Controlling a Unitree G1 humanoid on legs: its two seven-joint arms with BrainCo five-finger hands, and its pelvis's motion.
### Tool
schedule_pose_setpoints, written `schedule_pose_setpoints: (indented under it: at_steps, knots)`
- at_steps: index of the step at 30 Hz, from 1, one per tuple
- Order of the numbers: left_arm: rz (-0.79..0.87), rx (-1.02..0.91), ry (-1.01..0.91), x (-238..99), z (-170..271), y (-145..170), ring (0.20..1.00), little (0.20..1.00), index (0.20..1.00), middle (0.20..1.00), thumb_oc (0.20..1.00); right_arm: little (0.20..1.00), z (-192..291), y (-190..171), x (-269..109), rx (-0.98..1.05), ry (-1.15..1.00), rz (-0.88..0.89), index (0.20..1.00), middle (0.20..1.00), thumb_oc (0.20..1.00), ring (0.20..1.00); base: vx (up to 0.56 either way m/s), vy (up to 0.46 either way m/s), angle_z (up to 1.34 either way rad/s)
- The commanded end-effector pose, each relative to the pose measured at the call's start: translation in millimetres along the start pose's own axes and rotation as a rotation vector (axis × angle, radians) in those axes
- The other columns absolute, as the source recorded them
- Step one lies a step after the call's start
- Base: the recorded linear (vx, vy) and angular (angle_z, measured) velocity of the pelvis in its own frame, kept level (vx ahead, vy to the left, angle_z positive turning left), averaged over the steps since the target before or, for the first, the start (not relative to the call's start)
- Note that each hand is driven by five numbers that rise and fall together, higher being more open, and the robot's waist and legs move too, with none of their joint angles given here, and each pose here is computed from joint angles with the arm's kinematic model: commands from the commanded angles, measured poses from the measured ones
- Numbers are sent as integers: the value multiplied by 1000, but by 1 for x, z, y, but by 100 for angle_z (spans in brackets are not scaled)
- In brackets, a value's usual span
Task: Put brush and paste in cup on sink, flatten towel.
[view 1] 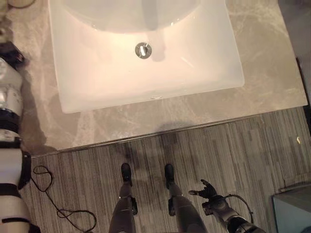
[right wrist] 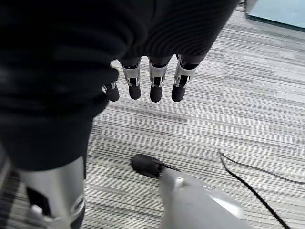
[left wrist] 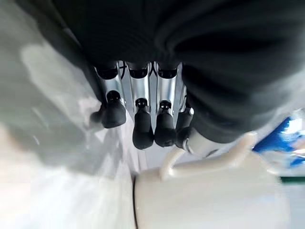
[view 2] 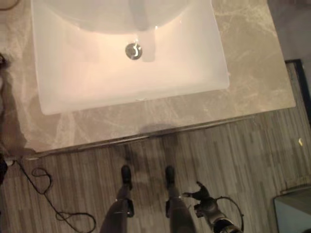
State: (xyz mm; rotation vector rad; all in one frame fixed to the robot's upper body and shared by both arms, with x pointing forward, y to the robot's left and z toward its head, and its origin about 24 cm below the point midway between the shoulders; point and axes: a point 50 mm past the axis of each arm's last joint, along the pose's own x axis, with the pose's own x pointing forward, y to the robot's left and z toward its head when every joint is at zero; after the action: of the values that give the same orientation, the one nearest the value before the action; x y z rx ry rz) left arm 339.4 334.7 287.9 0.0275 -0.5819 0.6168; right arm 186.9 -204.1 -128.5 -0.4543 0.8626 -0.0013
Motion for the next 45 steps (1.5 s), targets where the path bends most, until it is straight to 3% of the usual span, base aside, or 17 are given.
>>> schedule_pose_setpoints:
  at_steps: [1,3,9,10,19,30,35,45]
  knots:
    - [19,80,9,-22,-28,3,200,200,200,200,200,1000,-36,-1,-10,-9,105,-25,1000,1000,1000,1000,82,-73,33]
    - [-30,56,17,-46,-41,-1,200,200,200,200,200,1000,-50,-7,-14,-5,148,-39,1000,1000,1000,1000,99,-59,67]
    - [-96,3,60,-76,-59,-11,200,200,200,200,200,1000,-61,-20,-17,15,172,-70,1000,1000,1000,1000,12,26,44]
    - [-171,-5,92,-92,-67,-18,200,200,200,200,200,1000,-63,-27,-18,31,174,-81,1000,1000,1000,1000,-38,136,108]
    - [-271,54,191,-120,-85,-1,200,200,200,200,200,1000,-55,-21,-16,62,147,-52,1000,1000,1000,1000,67,145,24]
    - [-351,34,227,-128,-92,-15,200,200,200,200,200,1000,-45,-26,-18,77,62,-49,1000,1000,1000,1000,77,104,31]
    - [-472,-16,232,-132,-88,-35,200,200,200,200,200,1000,-62,-28,-21,3,133,-37,1000,1000,1000,1000,172,-125,22]
    - [-620,-64,334,-157,-97,-23,200,200,200,200,200,1000,-116,-26,-42,-35,350,-6,1000,1000,1000,1000,131,-142,26]
